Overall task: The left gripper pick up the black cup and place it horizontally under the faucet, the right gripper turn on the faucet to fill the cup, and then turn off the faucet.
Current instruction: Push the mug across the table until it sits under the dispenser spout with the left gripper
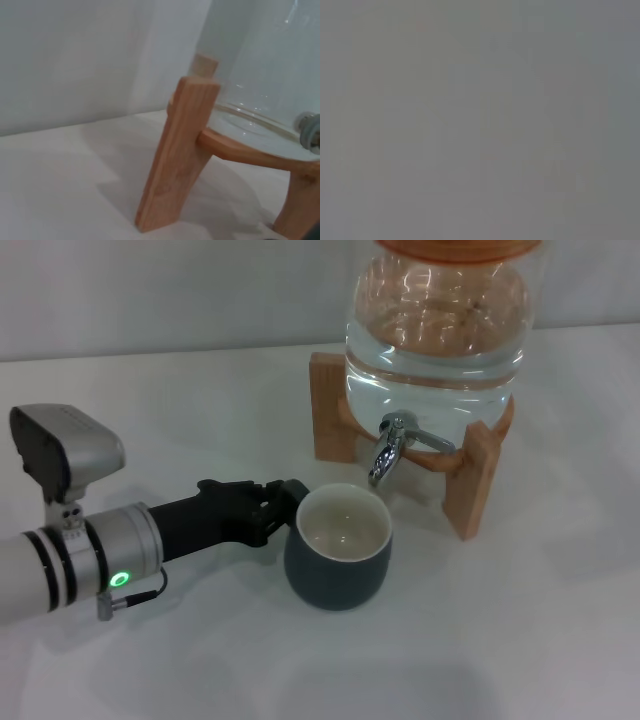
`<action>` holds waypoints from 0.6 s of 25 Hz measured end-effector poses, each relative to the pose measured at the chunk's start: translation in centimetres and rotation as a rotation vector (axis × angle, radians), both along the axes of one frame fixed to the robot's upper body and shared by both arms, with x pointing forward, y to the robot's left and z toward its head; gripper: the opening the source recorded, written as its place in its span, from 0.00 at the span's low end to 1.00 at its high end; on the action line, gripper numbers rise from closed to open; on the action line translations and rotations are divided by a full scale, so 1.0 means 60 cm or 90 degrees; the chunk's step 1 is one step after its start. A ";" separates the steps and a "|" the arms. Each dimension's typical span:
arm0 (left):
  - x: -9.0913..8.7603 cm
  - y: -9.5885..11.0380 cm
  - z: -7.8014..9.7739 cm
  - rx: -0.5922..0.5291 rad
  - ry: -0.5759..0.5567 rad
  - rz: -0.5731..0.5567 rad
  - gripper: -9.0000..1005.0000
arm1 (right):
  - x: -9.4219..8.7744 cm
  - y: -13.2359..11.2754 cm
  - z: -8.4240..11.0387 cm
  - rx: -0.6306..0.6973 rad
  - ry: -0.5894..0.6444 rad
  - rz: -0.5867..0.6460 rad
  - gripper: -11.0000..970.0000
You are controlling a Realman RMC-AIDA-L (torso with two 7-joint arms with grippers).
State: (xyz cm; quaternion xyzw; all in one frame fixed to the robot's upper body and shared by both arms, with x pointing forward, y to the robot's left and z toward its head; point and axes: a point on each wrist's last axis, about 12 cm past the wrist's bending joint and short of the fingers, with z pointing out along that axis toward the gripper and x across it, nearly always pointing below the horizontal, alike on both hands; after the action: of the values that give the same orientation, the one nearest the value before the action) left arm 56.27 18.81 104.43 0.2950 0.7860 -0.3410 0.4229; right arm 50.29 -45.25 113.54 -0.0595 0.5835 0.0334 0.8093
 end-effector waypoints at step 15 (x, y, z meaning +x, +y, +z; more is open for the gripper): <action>0.000 -0.016 -0.004 0.007 0.000 0.013 0.19 | -0.004 0.003 0.000 -0.001 -0.007 0.012 0.87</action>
State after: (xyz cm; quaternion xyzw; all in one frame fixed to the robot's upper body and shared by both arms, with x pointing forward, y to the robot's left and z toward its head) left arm 56.25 17.86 104.17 0.2891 0.7909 -0.3322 0.4249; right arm 50.06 -45.04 113.55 -0.0658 0.5785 0.0401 0.8120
